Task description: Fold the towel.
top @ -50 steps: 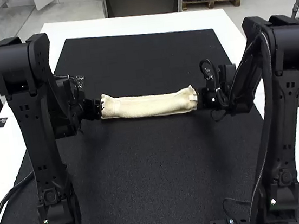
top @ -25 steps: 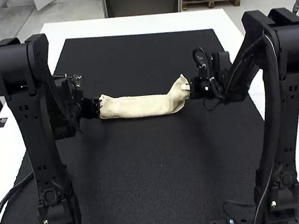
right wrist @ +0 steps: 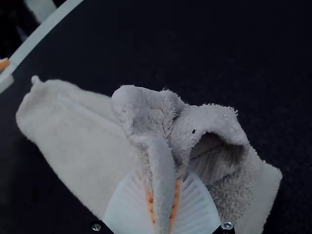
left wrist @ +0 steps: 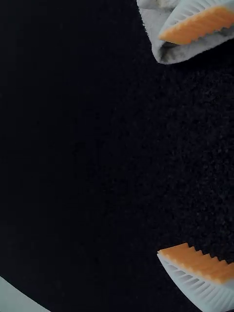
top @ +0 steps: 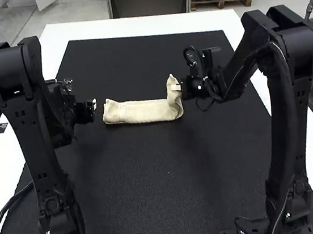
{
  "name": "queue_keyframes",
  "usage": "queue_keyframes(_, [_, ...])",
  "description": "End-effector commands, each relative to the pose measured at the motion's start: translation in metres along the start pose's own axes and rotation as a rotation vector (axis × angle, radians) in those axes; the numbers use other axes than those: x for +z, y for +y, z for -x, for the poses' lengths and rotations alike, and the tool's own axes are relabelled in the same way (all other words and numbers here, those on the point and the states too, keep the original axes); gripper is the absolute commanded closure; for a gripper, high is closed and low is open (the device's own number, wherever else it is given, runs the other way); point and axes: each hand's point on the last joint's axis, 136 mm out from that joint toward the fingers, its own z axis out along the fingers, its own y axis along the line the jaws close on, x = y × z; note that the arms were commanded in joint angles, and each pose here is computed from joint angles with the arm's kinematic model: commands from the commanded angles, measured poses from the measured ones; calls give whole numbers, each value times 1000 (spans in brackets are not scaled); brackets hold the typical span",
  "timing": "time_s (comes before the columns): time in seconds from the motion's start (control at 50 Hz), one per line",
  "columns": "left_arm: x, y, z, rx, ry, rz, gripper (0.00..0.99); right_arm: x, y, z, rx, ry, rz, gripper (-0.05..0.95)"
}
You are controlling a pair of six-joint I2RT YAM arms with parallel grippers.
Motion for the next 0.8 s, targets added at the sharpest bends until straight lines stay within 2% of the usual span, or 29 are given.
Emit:
queue_keyframes(0.0, [-3, 3, -9, -19, 12, 8, 38, 8, 29, 25, -39, -38, 63, 920])
queue_keyframes(0.28, [-8, 0, -8, -14, -6, 9, 38, 24, 62, 22, -60, -23, 124, 920])
queue_keyframes(0.42, [-9, 0, -5, -35, -18, 9, 38, 33, 77, 17, -71, -9, 152, 920])
queue_keyframes(0.78, [-9, 0, -2, -38, -30, 6, 38, 57, 106, 19, -105, -5, 202, 920])
